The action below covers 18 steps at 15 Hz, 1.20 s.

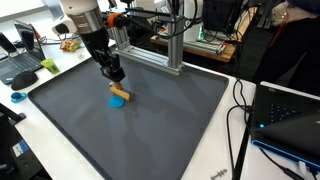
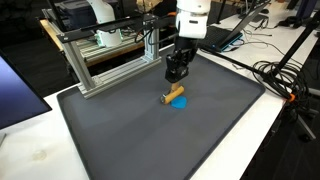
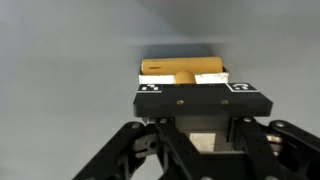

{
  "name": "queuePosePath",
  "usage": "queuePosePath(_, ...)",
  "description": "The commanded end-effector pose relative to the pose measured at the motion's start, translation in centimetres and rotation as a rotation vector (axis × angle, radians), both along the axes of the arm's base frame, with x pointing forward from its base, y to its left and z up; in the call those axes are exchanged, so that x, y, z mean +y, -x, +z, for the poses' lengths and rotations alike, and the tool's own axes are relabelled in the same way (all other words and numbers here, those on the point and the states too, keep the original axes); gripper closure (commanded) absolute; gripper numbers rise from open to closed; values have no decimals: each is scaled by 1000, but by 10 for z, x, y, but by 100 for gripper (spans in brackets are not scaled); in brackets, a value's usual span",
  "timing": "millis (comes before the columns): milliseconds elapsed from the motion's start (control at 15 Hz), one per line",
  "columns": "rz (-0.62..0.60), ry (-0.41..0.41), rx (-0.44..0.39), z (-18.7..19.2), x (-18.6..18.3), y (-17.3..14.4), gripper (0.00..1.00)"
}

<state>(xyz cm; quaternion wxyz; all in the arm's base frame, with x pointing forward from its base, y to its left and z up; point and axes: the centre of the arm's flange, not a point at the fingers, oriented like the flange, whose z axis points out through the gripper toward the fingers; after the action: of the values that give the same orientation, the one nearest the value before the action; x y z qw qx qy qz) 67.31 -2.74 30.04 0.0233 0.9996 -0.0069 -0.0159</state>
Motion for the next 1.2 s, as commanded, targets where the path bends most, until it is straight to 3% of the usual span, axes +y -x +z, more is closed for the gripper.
queuePosePath(0,-38,-11,-76,-16,-1,1,78)
queuePosePath(400,-87,-27,-132,-13,-4,-1,78)
queuePosePath(1133,-64,-18,-223,-24,-3,-16,78)
